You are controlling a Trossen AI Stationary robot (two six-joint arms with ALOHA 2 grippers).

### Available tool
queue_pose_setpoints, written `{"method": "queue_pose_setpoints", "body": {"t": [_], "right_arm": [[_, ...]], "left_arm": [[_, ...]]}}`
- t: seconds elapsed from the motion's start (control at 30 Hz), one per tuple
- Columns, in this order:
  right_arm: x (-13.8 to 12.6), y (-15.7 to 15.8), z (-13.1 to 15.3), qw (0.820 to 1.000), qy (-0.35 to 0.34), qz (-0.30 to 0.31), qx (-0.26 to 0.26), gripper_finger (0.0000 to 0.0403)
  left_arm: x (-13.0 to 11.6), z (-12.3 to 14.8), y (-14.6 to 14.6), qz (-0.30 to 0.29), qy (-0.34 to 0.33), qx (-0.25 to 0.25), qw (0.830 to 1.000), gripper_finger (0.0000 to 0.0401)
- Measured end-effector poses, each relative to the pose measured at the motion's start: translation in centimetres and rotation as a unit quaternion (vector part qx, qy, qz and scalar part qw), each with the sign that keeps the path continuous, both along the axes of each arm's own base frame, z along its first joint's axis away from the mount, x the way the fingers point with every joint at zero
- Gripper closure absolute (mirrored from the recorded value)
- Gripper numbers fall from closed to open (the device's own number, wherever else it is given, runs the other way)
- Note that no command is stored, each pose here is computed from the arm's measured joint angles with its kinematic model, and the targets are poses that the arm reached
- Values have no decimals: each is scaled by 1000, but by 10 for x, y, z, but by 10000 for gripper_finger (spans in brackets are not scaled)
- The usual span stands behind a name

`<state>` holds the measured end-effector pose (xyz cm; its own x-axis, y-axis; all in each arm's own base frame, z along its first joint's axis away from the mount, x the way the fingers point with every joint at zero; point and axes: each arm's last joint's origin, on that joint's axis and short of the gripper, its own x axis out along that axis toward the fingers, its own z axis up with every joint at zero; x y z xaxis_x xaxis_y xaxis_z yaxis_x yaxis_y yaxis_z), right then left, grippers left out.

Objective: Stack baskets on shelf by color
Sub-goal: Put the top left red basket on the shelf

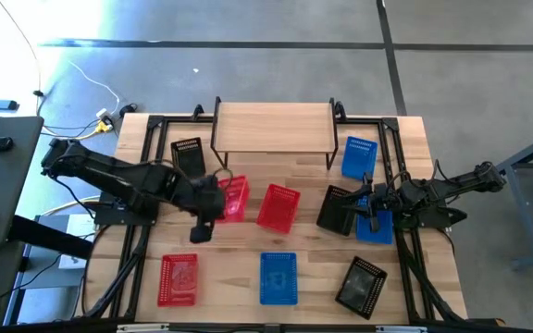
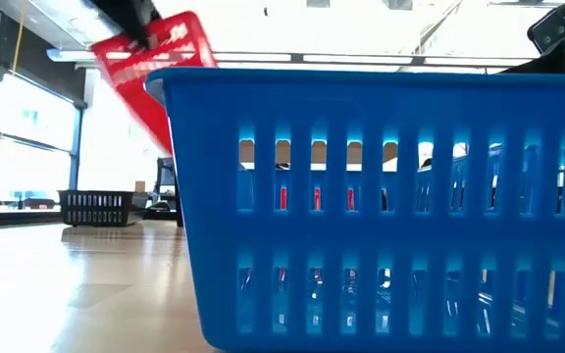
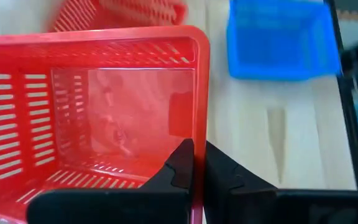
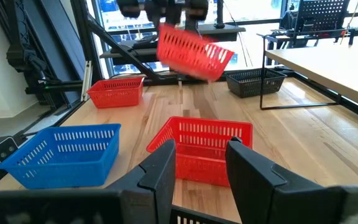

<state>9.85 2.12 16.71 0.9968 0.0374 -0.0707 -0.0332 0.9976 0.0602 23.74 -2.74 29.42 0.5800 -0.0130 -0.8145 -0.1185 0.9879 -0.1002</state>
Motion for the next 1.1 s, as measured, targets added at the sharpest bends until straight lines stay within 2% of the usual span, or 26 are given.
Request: {"method": "queue_pose_setpoints", "body": {"t": [0.13,0.3,0.5,0.6,0.7,0.83,1.1], "right_arm": [[0,0,0,1000,0,0,0,277],[0,0,0,1000,0,0,0,277],[0,0,0,1000,0,0,0,277],[0,0,0,1000,0,0,0,277],[0,0,0,1000,0,0,0,277],[0,0,0,1000,0,0,0,277],[0,0,0,1000,0,0,0,277]], "left_arm": [[5,37,16,17,-54,60,997,400],[4,79,44,63,-101,167,979,400],[-5,107,85,106,-94,293,946,400],[-7,116,110,126,-79,334,931,400],[-11,123,135,145,-50,338,929,400],[-10,123,159,142,-12,297,944,400],[3,99,176,107,60,226,966,400]]}}
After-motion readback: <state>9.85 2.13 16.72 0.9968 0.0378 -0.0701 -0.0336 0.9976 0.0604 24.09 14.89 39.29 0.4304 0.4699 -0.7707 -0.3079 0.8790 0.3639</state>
